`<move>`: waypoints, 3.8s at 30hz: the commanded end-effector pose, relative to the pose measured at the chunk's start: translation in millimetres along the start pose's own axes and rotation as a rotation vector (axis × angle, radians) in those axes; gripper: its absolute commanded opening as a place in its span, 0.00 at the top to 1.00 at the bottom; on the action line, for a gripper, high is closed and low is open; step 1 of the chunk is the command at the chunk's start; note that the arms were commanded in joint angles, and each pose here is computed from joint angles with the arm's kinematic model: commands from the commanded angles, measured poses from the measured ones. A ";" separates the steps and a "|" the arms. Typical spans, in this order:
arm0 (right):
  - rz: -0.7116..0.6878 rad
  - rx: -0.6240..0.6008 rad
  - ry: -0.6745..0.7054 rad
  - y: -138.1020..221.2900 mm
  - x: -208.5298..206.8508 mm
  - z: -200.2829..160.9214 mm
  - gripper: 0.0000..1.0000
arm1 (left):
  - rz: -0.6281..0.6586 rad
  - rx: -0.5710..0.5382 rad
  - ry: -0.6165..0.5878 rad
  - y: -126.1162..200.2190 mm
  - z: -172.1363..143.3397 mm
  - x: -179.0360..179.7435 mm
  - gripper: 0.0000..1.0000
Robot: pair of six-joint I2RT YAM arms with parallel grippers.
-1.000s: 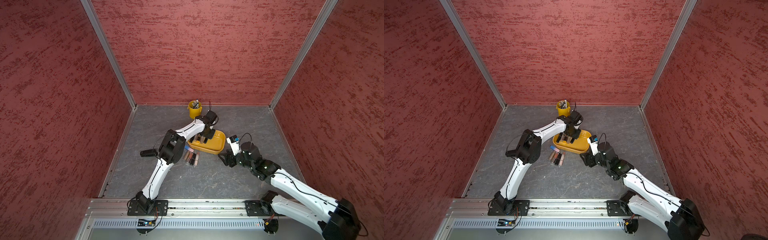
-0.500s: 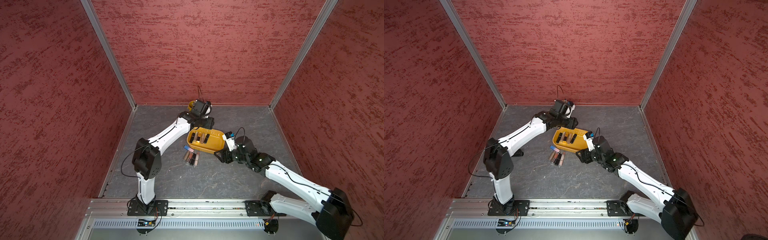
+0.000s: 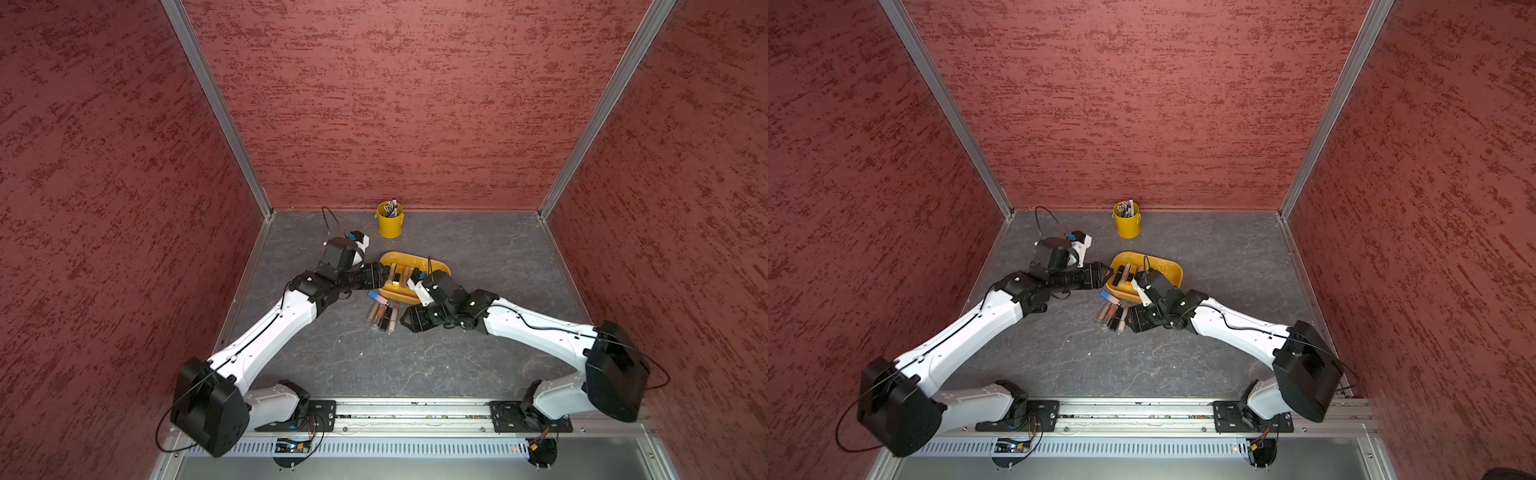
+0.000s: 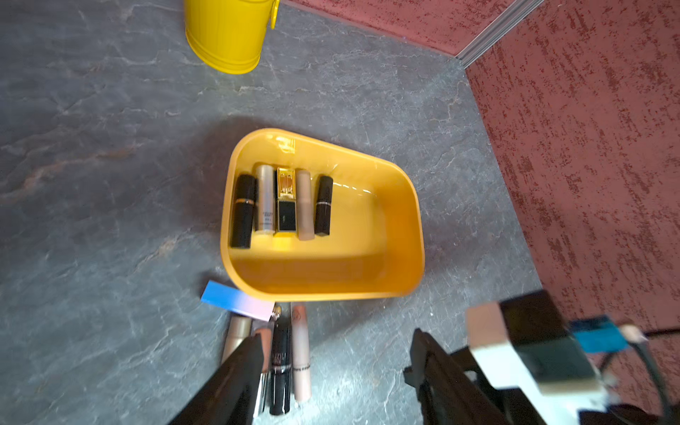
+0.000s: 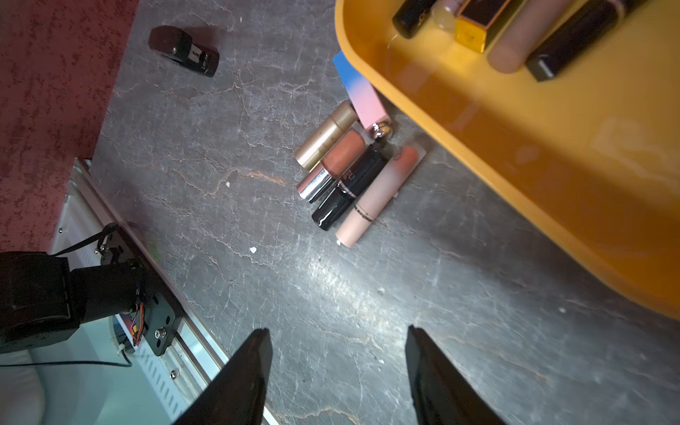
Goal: Put the lipstick into the storage box
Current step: Pick up the lipstick at the center of the board.
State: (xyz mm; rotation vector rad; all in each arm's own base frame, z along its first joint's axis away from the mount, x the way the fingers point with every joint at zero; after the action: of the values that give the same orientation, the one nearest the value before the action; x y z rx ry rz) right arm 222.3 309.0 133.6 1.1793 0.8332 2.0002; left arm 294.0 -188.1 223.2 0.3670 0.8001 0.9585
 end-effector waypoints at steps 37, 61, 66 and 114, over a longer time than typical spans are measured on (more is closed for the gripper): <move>-0.311 0.139 -0.074 -100.1 -25.0 5.5 0.55 | -0.033 -0.028 0.216 41.5 -93.0 46.9 0.16; -0.434 0.169 -0.027 -88.9 -51.2 -12.2 0.70 | -0.037 -0.042 0.241 44.7 -92.4 49.9 0.15; -0.435 0.166 -0.026 -82.0 -54.1 -17.5 0.80 | -0.036 -0.047 0.252 45.4 -91.8 50.2 0.15; 0.512 -0.280 -0.094 132.9 8.2 30.8 0.83 | -0.784 -0.026 0.075 -25.1 -19.9 -125.3 0.03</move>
State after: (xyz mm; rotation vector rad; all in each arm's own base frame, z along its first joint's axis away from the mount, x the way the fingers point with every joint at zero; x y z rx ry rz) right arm 216.3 238.7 230.2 1.4088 0.2758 2.2436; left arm 250.6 -299.2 239.6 0.0003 0.9294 0.2957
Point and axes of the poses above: each gripper's point midway between its finger pads, its own y axis back along the fingers, its own x axis along the line the jaws close on, z = x × y, the point moved 2 cm from there along y, back along the fingers, and after that the axes turned 5 degrees about -y, right-handed, at the moved point
